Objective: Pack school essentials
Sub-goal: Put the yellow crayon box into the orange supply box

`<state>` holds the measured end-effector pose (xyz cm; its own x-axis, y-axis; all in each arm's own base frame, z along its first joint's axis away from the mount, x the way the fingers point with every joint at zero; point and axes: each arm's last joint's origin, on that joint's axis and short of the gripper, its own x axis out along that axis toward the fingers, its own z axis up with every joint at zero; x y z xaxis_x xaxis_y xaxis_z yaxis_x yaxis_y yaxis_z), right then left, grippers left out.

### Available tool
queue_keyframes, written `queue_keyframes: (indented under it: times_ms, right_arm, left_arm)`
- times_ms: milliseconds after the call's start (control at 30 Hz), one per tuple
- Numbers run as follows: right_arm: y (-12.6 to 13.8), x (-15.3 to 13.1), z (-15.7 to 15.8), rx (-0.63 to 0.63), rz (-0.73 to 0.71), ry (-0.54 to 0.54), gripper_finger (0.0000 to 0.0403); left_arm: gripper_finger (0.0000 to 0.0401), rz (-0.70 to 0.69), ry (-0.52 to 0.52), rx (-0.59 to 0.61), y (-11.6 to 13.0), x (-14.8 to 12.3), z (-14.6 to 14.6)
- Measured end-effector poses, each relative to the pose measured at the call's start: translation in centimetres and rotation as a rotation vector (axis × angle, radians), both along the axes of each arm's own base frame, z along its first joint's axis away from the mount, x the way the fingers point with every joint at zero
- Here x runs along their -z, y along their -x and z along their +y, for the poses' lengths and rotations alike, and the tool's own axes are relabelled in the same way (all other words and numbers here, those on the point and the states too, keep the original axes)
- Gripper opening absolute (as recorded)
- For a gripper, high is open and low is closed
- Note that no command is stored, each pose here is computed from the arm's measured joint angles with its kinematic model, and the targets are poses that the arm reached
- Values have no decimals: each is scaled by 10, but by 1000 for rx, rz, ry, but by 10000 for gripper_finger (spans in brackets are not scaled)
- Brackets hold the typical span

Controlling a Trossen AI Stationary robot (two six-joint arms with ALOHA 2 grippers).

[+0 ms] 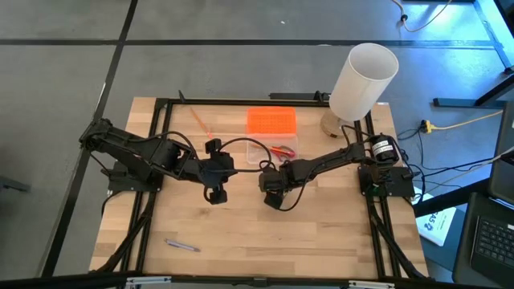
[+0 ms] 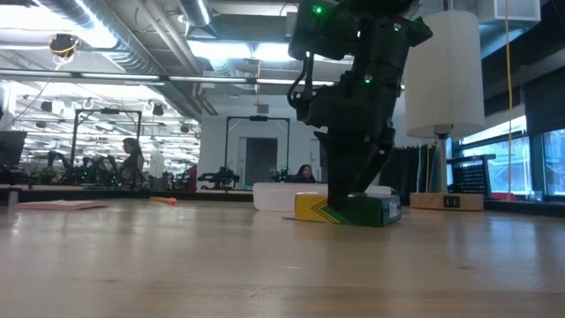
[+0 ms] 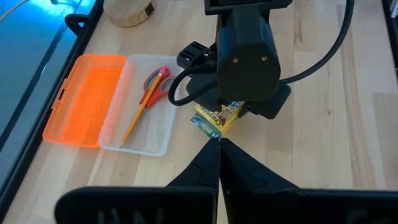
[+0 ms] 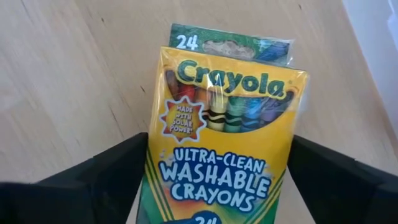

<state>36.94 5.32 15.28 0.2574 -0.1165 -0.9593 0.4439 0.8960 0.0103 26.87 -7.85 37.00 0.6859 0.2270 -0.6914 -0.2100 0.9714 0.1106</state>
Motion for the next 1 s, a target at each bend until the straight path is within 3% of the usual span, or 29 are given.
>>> queue_keyframes:
  times_ms: [667,1000]
  right_arm:
    - [-1,0,1,17,-11,-24,303]
    - [-1,0,1,-8,-8,-17,299]
  left_arm:
    - [0,0,0,0,0,0,0]
    - [0,0,0,0,0,0,0]
